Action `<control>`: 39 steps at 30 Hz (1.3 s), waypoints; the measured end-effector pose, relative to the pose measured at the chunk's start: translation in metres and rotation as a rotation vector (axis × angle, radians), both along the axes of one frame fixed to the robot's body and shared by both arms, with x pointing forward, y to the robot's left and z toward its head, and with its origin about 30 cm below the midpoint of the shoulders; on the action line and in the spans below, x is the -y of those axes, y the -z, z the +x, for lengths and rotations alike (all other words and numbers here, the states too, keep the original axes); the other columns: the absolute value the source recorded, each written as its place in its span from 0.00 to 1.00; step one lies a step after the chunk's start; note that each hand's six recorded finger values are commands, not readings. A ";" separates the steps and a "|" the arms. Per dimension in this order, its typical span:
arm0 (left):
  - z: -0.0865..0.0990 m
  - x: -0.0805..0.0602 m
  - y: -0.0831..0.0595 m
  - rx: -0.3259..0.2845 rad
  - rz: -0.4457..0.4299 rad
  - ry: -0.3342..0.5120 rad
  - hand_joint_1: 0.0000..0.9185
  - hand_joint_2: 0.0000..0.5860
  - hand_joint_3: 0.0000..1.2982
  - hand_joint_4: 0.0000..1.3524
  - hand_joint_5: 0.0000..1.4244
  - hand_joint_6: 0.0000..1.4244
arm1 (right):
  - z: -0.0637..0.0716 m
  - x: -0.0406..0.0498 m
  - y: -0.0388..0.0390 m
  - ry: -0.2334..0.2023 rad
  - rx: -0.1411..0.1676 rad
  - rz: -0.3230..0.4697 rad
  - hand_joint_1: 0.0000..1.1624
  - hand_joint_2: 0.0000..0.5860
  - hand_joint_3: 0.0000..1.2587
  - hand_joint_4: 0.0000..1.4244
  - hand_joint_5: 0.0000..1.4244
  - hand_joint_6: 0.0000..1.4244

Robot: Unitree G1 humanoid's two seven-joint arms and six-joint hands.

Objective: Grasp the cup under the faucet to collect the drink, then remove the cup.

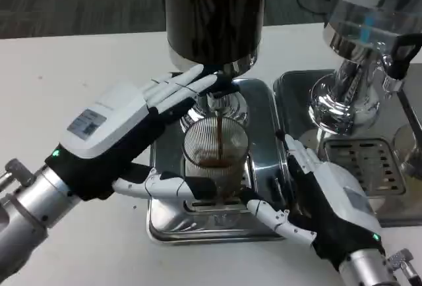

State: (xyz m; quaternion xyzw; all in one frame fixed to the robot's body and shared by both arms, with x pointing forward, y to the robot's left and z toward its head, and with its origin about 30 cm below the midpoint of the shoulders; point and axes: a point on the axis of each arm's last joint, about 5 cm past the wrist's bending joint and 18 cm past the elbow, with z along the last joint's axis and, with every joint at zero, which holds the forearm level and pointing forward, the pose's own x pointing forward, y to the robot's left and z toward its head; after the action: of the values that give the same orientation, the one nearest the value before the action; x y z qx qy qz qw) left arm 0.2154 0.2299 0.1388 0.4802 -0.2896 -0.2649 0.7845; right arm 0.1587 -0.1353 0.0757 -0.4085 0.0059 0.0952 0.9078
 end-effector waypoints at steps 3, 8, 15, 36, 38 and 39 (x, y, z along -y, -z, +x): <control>-0.001 0.000 -0.001 0.002 0.007 -0.001 0.00 0.16 0.10 0.00 0.07 0.06 | 0.004 -0.0004 -0.0006 -0.005 -0.015 0.029 0.26 0.40 0.00 0.00 0.00 0.00; -0.001 0.000 -0.002 0.001 0.009 -0.002 0.00 0.16 0.11 0.00 0.07 0.06 | 0.011 -0.0046 -0.0016 -0.011 -0.012 0.052 0.31 0.39 0.00 0.00 0.00 0.00; -0.002 0.000 -0.002 0.003 0.014 -0.003 0.00 0.18 0.11 0.00 0.07 0.06 | 0.022 -0.0073 -0.0020 -0.019 -0.010 0.052 0.34 0.40 0.00 0.00 0.00 0.00; -0.005 0.000 -0.002 -0.002 0.000 -0.027 0.00 0.21 0.12 0.00 0.08 0.05 | 0.018 -0.0138 -0.0084 -0.080 -0.008 0.128 0.34 0.40 0.00 0.00 0.00 0.00; -0.005 0.000 -0.001 -0.001 -0.001 -0.028 0.00 0.21 0.12 0.00 0.08 0.05 | 0.018 -0.0151 -0.0081 -0.087 -0.009 0.125 0.34 0.40 0.00 0.00 0.00 0.00; -0.005 0.000 -0.001 0.000 0.000 -0.029 0.00 0.21 0.12 0.00 0.08 0.05 | 0.018 -0.0158 -0.0082 -0.089 -0.008 0.125 0.34 0.40 0.00 0.00 0.00 0.00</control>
State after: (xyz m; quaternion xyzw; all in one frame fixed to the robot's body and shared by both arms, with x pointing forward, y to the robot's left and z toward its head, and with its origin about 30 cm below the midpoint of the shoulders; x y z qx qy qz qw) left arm 0.2105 0.2297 0.1403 0.4843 -0.2825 -0.2534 0.7883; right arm 0.1766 -0.1195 0.0839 -0.3504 -0.0146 0.1375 0.9263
